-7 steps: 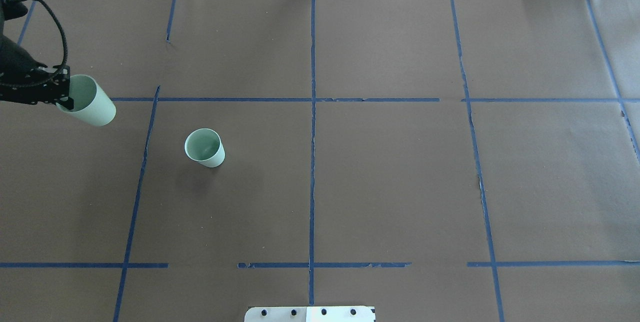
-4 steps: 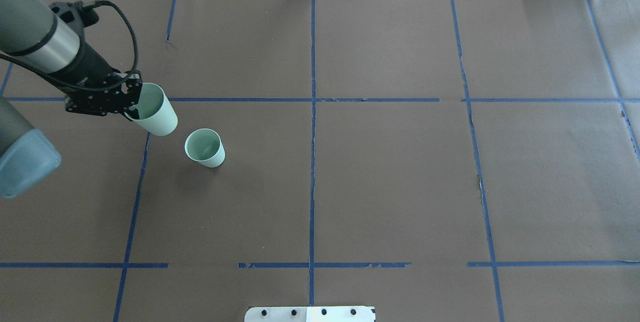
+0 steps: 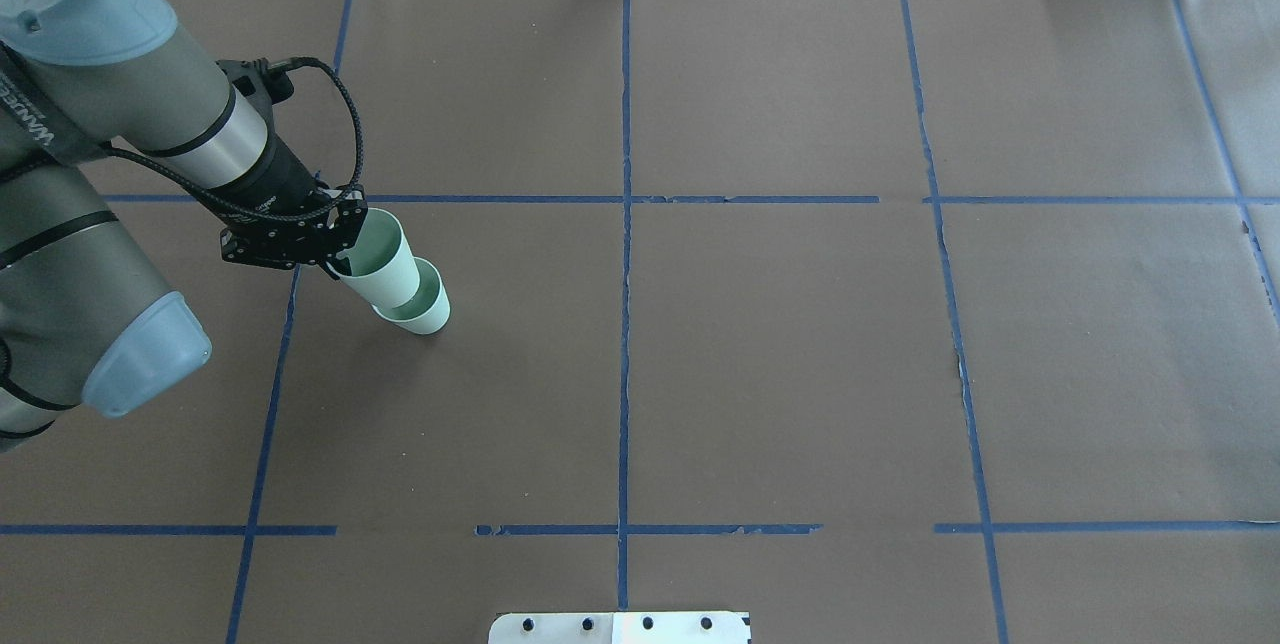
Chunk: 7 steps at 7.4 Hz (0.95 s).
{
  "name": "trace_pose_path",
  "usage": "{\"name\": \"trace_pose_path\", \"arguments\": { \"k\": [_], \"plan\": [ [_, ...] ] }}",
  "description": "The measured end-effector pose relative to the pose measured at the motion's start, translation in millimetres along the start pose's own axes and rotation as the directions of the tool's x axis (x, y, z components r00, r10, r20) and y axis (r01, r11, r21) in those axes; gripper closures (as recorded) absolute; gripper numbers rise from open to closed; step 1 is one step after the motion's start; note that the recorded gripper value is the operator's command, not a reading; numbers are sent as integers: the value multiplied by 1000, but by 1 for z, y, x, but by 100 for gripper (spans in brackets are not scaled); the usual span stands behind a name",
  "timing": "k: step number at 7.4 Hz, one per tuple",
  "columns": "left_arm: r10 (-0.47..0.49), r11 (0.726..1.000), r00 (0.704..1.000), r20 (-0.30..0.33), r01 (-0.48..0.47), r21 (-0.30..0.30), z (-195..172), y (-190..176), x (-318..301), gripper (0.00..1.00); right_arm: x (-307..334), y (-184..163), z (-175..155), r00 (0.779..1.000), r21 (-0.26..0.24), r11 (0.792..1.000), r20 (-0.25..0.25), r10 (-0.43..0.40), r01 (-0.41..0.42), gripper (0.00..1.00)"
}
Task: Stack cups
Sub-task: 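Lower the held cup into the standing mint-green cup with the left gripper, then open the left gripper and lift it off the stacked cups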
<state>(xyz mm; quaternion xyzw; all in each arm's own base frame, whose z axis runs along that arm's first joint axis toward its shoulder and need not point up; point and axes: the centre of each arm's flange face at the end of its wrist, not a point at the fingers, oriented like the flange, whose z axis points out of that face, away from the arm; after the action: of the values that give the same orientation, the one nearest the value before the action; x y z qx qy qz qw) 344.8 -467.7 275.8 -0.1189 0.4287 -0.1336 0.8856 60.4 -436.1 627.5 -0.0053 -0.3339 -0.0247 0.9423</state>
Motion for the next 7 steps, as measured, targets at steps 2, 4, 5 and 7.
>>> {"name": "trace_pose_path", "arguments": {
  "k": [2, 4, 5, 7],
  "plan": [
    [6, 1000, 1000, -2, -6, -2, 11, -6, 1, 100, 0, 0, 0, 1000, -1, 1000, 0, 1, -1, 0],
    [8, 1000, 1000, -3, -8, -2, 21, -13, 0, 100, 0, 0, 0, 1000, -2, 1000, 0, 1, -1, 0],
    [8, 1000, 1000, -2, -8, -2, 23, -14, -1, 96, 0, 0, 0, 1000, -2, 1000, 0, 1, -1, 0],
    [15, 1000, 1000, -6, -15, -2, 23, -15, -1, 0, 0, 0, 0, 1000, -1, 1000, 0, 1, -1, 0]
  ]
}}
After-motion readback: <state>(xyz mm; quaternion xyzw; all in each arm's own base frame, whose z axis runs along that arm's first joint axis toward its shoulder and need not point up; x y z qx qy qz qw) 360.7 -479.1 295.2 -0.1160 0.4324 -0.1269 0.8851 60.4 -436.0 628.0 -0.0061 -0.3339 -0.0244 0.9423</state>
